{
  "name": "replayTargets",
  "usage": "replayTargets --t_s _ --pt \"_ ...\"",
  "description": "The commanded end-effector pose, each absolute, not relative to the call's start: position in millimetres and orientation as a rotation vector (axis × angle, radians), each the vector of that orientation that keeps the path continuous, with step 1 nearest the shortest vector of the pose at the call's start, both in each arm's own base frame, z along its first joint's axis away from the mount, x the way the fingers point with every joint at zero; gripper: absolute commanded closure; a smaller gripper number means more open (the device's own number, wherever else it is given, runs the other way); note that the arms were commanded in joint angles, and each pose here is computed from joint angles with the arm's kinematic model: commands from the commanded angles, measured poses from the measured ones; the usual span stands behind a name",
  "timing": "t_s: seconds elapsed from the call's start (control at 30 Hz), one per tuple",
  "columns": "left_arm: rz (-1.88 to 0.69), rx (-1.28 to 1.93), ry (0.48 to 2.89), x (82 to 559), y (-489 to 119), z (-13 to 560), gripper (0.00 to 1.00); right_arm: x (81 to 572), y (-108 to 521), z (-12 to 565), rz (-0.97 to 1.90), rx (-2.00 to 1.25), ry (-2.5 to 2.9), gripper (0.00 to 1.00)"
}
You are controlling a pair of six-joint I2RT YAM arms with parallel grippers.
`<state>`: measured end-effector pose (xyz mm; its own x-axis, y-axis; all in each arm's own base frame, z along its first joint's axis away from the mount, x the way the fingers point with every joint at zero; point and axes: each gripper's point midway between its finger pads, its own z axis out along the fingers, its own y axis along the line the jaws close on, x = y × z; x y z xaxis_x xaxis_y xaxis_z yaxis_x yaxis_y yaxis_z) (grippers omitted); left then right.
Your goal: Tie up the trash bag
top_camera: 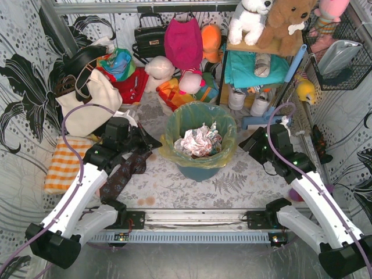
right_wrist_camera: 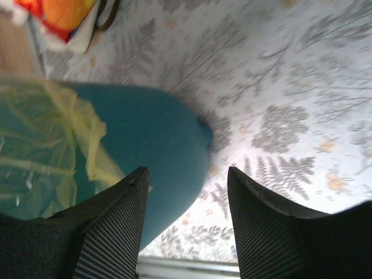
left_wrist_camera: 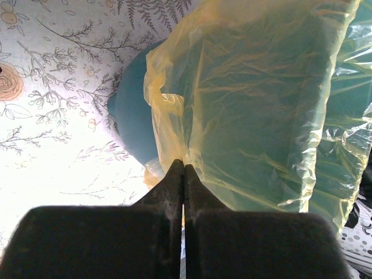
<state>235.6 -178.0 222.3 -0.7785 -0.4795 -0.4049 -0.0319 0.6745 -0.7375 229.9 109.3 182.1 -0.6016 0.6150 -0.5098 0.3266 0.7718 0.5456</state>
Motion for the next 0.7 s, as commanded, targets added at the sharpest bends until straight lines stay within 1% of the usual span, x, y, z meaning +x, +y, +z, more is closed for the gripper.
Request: replayTargets --t_s 0.0,0.2,0.37,0.67 --pt "-1.015 -0.315 2.262 234.0 -181.2 238.2 1.0 233.2 153.7 222.4 0.902 0.549 2.138 0.46" --pt "-1.024 -0.308 2.264 235.9 -183.4 239.5 1.0 221.8 143.4 229.9 0.87 0.563 2.131 0.47" --pt "-1.026 -0.303 2.276 237.3 -185.2 237.4 1.0 220.5 139.4 241.5 0.825 0.5 2.136 0.44" --pt "-1.014 -0.291 2.29 237.6 -185.1 233.0 1.0 232.8 142.8 216.4 0.753 0.502 2.234 0.45"
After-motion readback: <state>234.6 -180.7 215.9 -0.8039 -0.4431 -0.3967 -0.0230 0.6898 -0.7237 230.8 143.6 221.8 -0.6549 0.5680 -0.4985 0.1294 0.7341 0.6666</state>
